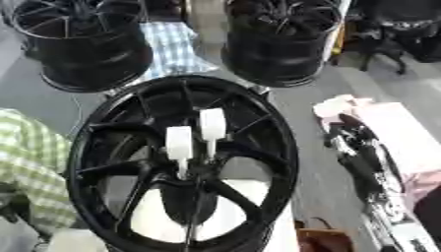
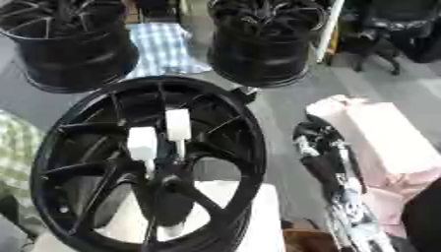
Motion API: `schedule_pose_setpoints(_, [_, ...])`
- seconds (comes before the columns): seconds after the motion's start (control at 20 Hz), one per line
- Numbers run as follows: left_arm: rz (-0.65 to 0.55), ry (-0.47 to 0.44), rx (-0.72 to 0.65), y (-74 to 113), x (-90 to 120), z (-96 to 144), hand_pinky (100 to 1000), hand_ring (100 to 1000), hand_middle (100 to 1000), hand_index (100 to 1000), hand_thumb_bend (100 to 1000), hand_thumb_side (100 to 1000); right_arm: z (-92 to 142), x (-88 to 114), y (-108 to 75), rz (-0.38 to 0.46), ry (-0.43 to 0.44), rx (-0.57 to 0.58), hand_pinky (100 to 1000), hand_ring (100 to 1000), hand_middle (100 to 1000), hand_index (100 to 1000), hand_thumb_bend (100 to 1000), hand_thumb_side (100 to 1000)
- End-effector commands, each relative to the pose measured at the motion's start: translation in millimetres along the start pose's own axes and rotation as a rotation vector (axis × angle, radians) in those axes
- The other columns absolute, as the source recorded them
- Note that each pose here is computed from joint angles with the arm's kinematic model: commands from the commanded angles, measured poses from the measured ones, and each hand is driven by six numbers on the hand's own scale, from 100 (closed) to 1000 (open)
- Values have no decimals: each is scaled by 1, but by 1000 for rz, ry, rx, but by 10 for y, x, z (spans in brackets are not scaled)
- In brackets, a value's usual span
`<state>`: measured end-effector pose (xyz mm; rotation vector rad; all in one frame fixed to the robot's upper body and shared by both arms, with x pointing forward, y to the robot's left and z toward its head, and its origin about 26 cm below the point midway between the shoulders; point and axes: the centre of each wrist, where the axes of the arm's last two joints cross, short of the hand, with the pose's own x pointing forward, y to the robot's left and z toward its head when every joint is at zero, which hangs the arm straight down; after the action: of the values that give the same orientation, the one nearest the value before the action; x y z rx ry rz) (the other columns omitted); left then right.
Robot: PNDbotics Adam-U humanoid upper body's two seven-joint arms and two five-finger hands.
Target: Pull the pin out of the wheel hub.
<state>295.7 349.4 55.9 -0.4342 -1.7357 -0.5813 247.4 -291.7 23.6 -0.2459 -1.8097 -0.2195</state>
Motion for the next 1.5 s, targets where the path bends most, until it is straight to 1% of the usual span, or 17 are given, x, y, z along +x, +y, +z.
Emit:
schedule_pose_setpoints(0.05, [-28,-5,-9,44,92,-17,512,302,646,697,100,885,-8,65,84,38,-30,-44,688,665,691,816,183,266])
schedule_pose_setpoints(0.15, [-26,-6,-9,44,95,-20,512,301,646,697,100,885,10,76,145,51,-32,-69,688,664,690,814,181,266])
schedule_pose_setpoints(0.3, [-25,-4,-9,43,94,-19,512,302,646,697,100,885,21,79,184,62,-31,-86,687,663,689,814,180,264])
schedule_pose_setpoints(0.5, [-25,-7,-10,45,102,-21,511,296,646,697,100,884,25,84,191,68,-32,-89,688,662,690,815,179,264])
schedule_pose_setpoints(0.6, [-27,-6,-11,44,100,-20,511,294,646,697,100,884,28,116,154,86,-42,-81,688,662,691,816,183,267])
schedule_pose_setpoints(0.7, [-29,-6,-11,48,105,-20,511,297,645,697,100,883,28,255,48,135,-85,-51,694,669,702,826,196,286])
schedule_pose_setpoints(0.8, [-32,-4,-11,56,111,-15,511,298,646,697,100,884,20,498,-84,204,-152,5,702,678,714,836,208,306])
schedule_pose_setpoints(0.9, [-34,-2,-13,58,114,-16,511,295,646,697,100,884,-42,654,-238,293,-228,88,711,685,727,849,219,327])
schedule_pose_setpoints(1.0, [-37,1,-14,60,116,-13,510,291,645,697,100,884,-142,793,-390,390,-312,197,725,702,749,869,243,350])
schedule_pose_setpoints(1.15, [-42,4,-16,63,120,-12,510,288,645,697,100,884,-310,1010,-516,488,-398,404,745,734,783,892,284,374])
schedule_pose_setpoints(1.3, [-46,4,-20,62,122,-18,510,286,645,696,100,883,-515,1278,-538,569,-434,628,771,774,825,913,331,397])
schedule_pose_setpoints(1.4, [-47,4,-25,57,120,-27,510,282,645,696,100,883,-671,1505,-491,624,-435,773,789,806,848,923,351,399])
schedule_pose_setpoints(1.5, [-47,4,-29,50,117,-38,509,285,645,696,100,883,-808,1735,-411,676,-423,892,804,830,865,931,357,400])
